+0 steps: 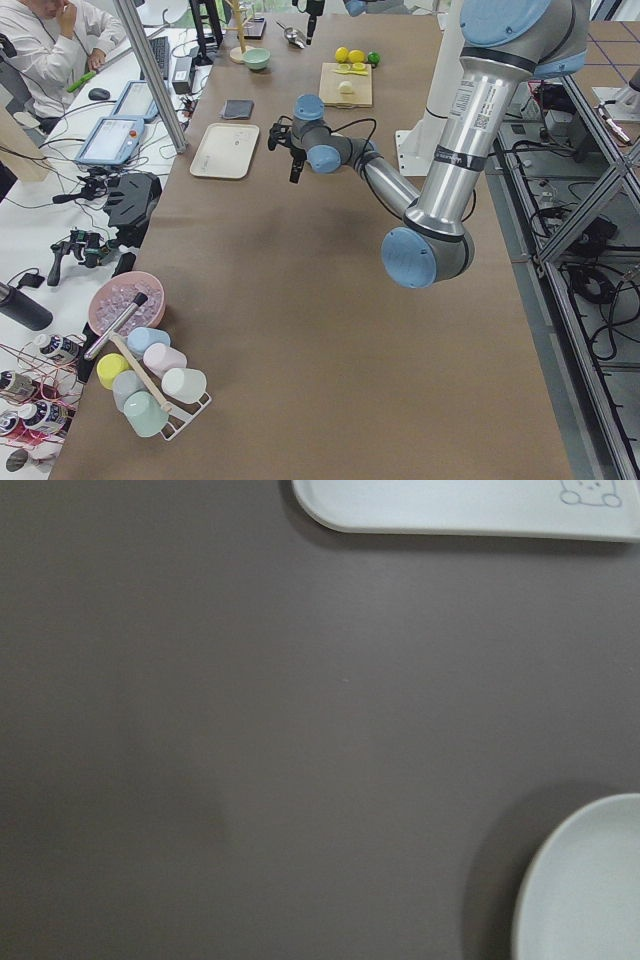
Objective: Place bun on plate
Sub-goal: 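Withdraw the left gripper while the right gripper moves toward the cutting board, then lower the right gripper onto the cream bun and close it, then lift the bun with the right gripper and carry it to the plate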
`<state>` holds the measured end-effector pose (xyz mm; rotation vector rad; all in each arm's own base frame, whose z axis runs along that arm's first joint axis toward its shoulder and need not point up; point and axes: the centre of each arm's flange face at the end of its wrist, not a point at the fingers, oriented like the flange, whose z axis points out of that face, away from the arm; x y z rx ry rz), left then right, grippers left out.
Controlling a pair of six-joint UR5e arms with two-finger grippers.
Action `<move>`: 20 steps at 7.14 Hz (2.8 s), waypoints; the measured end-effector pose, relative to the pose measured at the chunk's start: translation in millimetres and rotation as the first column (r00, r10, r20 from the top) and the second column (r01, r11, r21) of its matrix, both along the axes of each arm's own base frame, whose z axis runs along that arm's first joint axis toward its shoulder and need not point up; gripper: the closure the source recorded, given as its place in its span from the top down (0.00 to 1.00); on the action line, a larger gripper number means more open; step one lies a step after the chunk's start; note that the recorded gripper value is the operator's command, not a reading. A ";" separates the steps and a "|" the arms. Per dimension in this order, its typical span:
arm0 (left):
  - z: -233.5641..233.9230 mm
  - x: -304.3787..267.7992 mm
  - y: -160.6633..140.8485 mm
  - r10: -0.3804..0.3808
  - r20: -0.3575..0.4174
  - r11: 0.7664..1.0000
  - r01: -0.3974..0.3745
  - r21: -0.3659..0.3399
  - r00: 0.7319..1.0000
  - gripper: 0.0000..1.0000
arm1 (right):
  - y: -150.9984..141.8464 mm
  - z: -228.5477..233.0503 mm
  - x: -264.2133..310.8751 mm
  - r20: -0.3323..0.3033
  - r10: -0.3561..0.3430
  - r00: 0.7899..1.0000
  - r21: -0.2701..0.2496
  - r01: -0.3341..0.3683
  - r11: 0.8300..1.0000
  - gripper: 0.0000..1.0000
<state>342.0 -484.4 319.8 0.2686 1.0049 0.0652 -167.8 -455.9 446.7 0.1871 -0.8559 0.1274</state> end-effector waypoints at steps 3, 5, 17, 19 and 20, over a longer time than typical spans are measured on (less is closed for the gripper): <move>80.2 -157.2 -38.6 -0.058 0.012 0.994 0.059 -0.094 0.998 0.98 | 40.6 -33.1 -63.3 -0.042 0.014 0.999 -0.070 -0.017 0.997 0.98; 137.7 -215.3 -39.2 -0.050 0.059 0.995 0.055 -0.085 0.997 0.98 | 73.1 -38.6 -113.3 -0.062 0.030 0.998 -0.109 -0.037 0.993 0.98; 148.6 -226.1 -43.1 -0.047 0.076 0.997 0.051 -0.064 0.996 0.98 | 153.9 23.6 -195.1 -0.086 -0.038 0.996 -0.051 0.034 0.998 0.30; 148.9 -225.9 -43.2 -0.046 0.076 0.997 0.051 -0.064 0.996 0.98 | 146.2 -7.6 -206.4 -0.085 -0.037 0.996 -0.054 0.033 0.998 0.31; 149.2 -225.7 -43.2 -0.046 0.076 0.997 0.051 -0.065 0.996 0.98 | 136.5 -36.0 -224.9 -0.096 -0.036 0.995 -0.060 0.030 0.998 0.33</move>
